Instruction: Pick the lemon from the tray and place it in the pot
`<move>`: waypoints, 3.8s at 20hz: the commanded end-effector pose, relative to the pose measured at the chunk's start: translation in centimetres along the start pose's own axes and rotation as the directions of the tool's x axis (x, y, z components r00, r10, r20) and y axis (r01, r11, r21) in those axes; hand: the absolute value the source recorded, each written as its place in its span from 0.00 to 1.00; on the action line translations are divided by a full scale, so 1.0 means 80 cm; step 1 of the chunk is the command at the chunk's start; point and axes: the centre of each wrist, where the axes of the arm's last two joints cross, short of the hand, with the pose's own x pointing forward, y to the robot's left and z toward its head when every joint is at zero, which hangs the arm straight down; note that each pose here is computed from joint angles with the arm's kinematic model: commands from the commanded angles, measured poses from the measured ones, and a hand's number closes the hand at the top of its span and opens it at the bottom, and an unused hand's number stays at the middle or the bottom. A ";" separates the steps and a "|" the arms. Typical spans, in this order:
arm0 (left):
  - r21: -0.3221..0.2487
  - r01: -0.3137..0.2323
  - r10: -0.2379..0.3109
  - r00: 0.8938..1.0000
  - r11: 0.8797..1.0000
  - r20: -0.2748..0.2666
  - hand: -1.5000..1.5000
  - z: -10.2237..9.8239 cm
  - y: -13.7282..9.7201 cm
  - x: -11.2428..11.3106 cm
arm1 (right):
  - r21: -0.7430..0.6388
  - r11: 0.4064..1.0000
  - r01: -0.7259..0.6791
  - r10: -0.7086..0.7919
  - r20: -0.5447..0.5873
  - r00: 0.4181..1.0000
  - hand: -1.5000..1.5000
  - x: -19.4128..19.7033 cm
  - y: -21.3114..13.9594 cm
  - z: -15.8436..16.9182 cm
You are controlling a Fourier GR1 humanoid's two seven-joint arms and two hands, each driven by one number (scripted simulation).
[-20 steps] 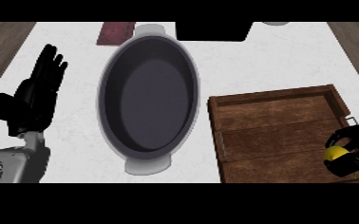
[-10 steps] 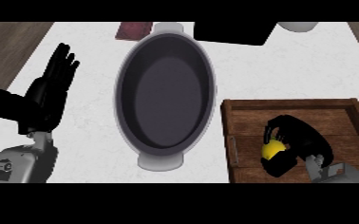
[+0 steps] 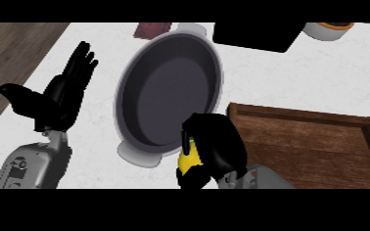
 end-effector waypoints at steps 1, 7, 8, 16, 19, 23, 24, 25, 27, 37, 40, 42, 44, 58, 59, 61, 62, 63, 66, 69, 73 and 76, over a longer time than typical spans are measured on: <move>0.010 0.000 0.001 1.000 1.000 -0.012 0.50 -0.004 -0.002 -0.002 | -0.207 0.978 0.033 -0.020 0.064 0.998 1.00 0.069 0.002 0.014; 0.053 0.014 -0.012 0.999 0.999 -0.034 0.50 -0.004 0.010 -0.009 | -0.517 0.853 0.074 -0.027 0.097 0.995 1.00 0.100 -0.008 0.011; 0.051 0.009 -0.008 1.000 0.999 -0.022 0.50 -0.009 0.004 -0.001 | -0.546 0.833 0.083 -0.035 0.097 0.995 1.00 0.106 -0.013 0.012; 0.070 0.000 0.001 1.000 0.998 -0.019 0.50 -0.011 0.011 -0.004 | -0.710 0.700 0.078 -0.079 0.032 0.996 1.00 0.127 -0.023 0.000; 0.064 -0.001 0.002 1.000 0.998 -0.011 0.50 -0.013 0.009 -0.002 | -0.716 0.688 0.116 -0.139 0.027 0.990 1.00 0.129 -0.024 -0.004; 0.079 0.006 -0.005 1.000 0.997 -0.008 0.50 -0.014 0.014 0.006 | -0.740 0.666 0.094 -0.166 -0.025 0.986 1.00 0.128 -0.026 -0.023; 0.069 -0.005 0.006 1.000 0.998 -0.010 0.50 -0.012 0.004 -0.006 | -0.746 0.652 0.135 -0.202 0.001 0.979 1.00 0.130 -0.034 -0.021; 0.084 0.001 -0.001 1.000 0.996 0.004 0.50 -0.017 0.017 0.005 | -0.740 0.657 0.142 -0.216 -0.004 0.976 1.00 0.127 -0.030 -0.026; 0.080 0.002 -0.001 1.000 0.997 -0.010 0.50 -0.019 0.009 0.003 | -0.741 0.655 0.150 -0.228 -0.005 0.974 1.00 0.123 -0.023 -0.029; 0.108 0.006 -0.006 1.000 0.994 -0.001 0.50 -0.003 0.026 -0.014 | -0.782 0.567 -0.260 -0.015 -0.326 0.945 1.00 0.095 -0.014 -0.109; 0.101 -0.010 0.010 1.000 0.995 0.000 0.50 -0.011 0.016 -0.002 | -0.776 0.574 -0.261 -0.027 -0.337 0.941 1.00 0.081 0.004 -0.119; 0.106 0.019 -0.019 1.000 0.994 -0.001 0.50 -0.015 0.012 0.002 | -0.756 0.599 -0.263 -0.028 -0.348 0.937 1.00 0.073 0.011 -0.126; 0.082 0.002 -0.003 1.000 0.997 0.003 0.50 -0.011 0.018 0.002 | -0.729 0.626 -0.276 -0.014 -0.365 0.931 1.00 0.066 0.015 -0.134; 0.074 0.001 -0.003 1.000 0.997 0.019 0.50 -0.015 0.004 0.000 | -0.691 0.672 0.264 -0.414 -0.056 0.909 0.00 0.009 0.026 -0.147; 0.086 0.003 -0.005 1.000 0.996 0.028 0.50 -0.017 0.017 0.005 | -0.715 0.623 0.317 -0.447 0.007 0.894 0.00 0.010 0.020 -0.146; 0.077 -0.009 0.009 1.000 0.997 0.011 0.50 -0.006 0.012 -0.007 | -0.736 0.538 0.411 -0.496 0.118 0.860 0.00 0.024 0.008 -0.140; 0.080 -0.005 0.005 1.000 0.997 0.003 0.50 -0.008 0.009 -0.004 | -0.747 0.504 0.434 -0.516 0.143 0.845 0.00 0.025 -0.001 -0.145; 0.089 -0.011 0.010 1.000 0.996 0.010 0.50 -0.015 0.020 -0.002 | -0.746 0.486 0.455 -0.537 0.156 0.829 0.00 0.016 0.026 -0.139; 0.106 -0.010 0.011 1.000 0.994 -0.006 0.50 -0.011 0.019 0.003 | -0.746 0.419 0.517 -0.578 0.219 0.786 0.00 0.008 0.036 -0.132; 0.141 -0.007 0.007 1.000 0.990 -0.004 0.50 0.003 0.034 -0.012 | -0.744 0.380 0.550 -0.613 0.242 0.752 0.00 0.009 0.018 -0.133; 0.184 -0.004 0.009 1.000 0.983 -0.023 0.50 0.012 0.056 -0.018 | -0.700 0.393 0.596 -0.610 0.286 0.739 0.00 0.000 0.044 -0.086; 0.165 -0.006 0.010 1.000 0.986 -0.026 0.50 0.032 0.057 -0.022 | -0.708 0.389 0.590 -0.613 0.280 0.739 0.00 -0.017 0.058 -0.078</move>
